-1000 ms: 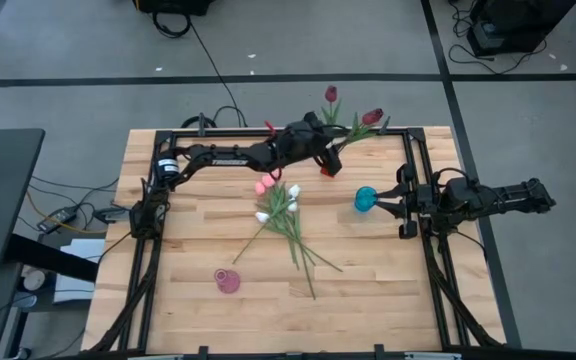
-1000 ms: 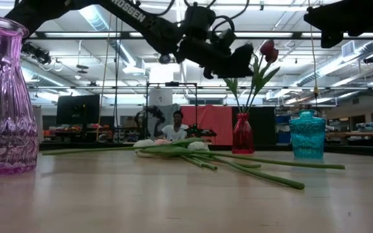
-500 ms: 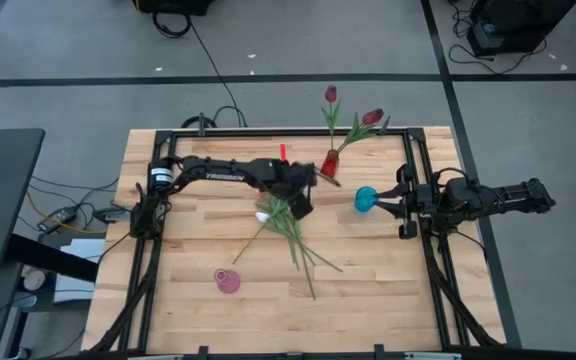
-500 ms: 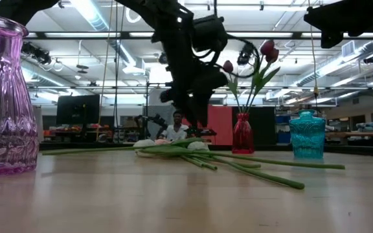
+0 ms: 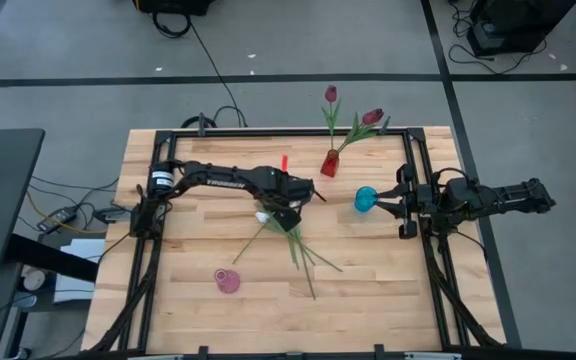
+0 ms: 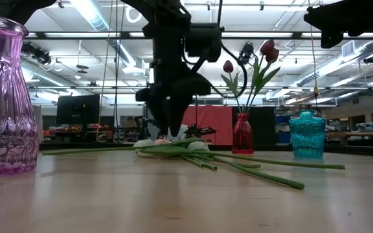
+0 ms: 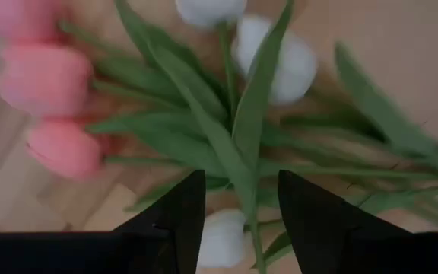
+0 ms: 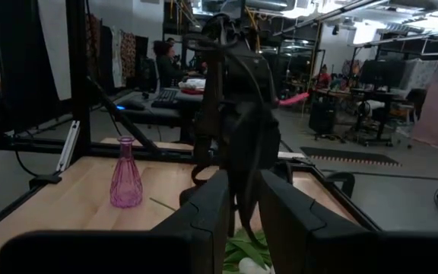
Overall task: Sort flowers into vase by color
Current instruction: Put the top white tulip into the pink vase, then put the right white tulip into the pink vase
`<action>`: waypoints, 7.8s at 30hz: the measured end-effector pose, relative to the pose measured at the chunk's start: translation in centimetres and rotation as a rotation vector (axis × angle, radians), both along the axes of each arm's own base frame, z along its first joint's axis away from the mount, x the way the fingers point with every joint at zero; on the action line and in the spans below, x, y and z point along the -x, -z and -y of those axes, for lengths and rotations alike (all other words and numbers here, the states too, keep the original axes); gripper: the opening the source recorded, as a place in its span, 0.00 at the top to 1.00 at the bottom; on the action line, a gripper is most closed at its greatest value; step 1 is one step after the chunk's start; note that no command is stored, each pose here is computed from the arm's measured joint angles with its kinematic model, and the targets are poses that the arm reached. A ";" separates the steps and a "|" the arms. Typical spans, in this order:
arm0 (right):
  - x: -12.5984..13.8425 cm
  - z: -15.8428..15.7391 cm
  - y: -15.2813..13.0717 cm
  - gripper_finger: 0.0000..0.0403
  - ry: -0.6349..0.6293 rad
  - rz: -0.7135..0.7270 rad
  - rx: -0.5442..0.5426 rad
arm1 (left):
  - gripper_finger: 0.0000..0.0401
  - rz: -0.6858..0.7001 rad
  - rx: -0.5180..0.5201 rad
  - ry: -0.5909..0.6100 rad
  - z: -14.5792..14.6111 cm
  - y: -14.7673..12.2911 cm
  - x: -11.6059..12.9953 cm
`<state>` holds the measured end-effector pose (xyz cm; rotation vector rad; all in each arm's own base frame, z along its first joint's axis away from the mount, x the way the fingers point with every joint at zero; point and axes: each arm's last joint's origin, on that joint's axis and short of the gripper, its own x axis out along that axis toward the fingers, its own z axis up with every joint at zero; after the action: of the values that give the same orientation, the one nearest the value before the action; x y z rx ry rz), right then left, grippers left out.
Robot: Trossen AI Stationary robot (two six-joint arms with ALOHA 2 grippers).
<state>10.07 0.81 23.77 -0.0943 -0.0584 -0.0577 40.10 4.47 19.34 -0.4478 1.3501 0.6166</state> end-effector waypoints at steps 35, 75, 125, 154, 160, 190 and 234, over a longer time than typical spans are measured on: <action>0.0 0.0 0.0 0.79 0.001 -0.001 0.000 | 0.97 0.227 -0.253 0.160 1.2 -7.4 -0.2; 0.0 0.0 0.0 0.79 -0.006 0.004 -0.034 | 0.98 1.168 -0.465 0.415 21.8 -18.3 23.3; 0.0 0.0 -0.1 0.79 -0.003 0.010 -0.050 | 0.67 0.998 -0.180 0.259 22.4 -10.8 27.2; 0.0 0.0 -0.2 0.79 -0.001 0.019 -0.037 | 0.79 0.313 -0.648 0.101 9.2 -1.8 21.8; 0.0 0.0 -0.3 0.79 -0.001 0.032 -0.034 | 0.80 0.396 -0.520 0.134 6.2 -1.3 17.9; -0.7 -0.1 0.0 0.79 0.010 -0.005 -0.023 | 0.87 0.421 -0.125 0.240 2.1 3.3 -0.1; -0.8 -0.1 0.0 0.79 -0.001 -0.004 -0.022 | 0.61 0.280 0.071 -0.215 3.3 3.4 -3.4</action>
<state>10.84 0.91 23.80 -0.0726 -0.0538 -0.0572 43.52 1.18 15.90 -0.7164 1.0665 0.6567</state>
